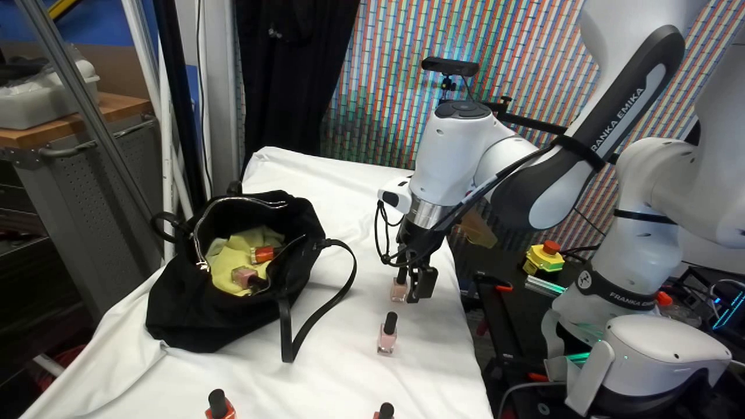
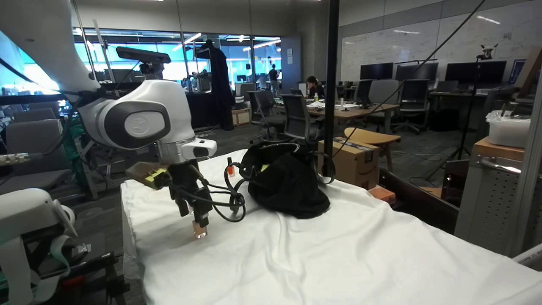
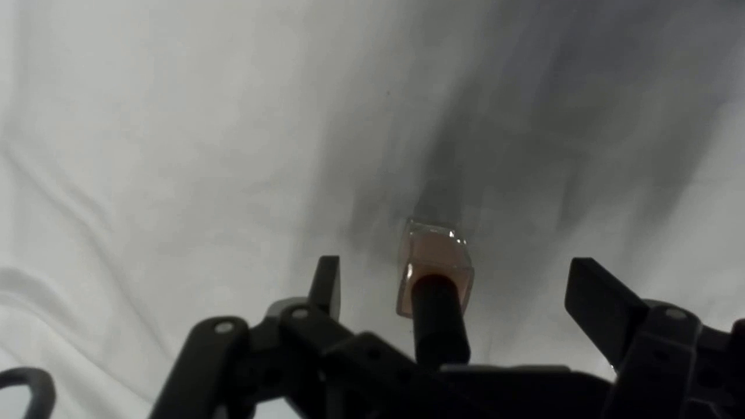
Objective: Put all the nail polish in the black bag
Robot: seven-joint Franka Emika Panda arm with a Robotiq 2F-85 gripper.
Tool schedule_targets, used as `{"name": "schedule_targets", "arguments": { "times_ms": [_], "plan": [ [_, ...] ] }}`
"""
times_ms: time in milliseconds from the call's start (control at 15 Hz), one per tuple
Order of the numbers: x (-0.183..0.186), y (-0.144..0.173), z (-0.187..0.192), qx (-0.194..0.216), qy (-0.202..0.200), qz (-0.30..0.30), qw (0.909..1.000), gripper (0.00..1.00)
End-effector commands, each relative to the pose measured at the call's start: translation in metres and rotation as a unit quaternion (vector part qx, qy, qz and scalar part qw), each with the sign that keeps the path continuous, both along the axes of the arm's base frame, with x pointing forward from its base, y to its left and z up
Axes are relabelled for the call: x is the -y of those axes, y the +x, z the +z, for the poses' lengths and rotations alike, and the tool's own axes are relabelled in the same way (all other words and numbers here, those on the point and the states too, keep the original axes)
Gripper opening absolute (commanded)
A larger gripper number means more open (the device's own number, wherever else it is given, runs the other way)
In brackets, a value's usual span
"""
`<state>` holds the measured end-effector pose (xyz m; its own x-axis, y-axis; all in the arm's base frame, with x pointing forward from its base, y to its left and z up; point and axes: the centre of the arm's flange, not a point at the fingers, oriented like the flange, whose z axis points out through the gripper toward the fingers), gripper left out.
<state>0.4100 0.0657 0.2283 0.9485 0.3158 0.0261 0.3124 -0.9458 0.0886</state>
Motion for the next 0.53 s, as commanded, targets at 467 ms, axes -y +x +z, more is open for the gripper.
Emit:
{"name": "schedule_targets", "arguments": {
  "times_ms": [467],
  "plan": [
    [-0.005, 0.003, -0.027, -0.003, 0.001, 0.015, 0.9999, 1.00]
  ]
}}
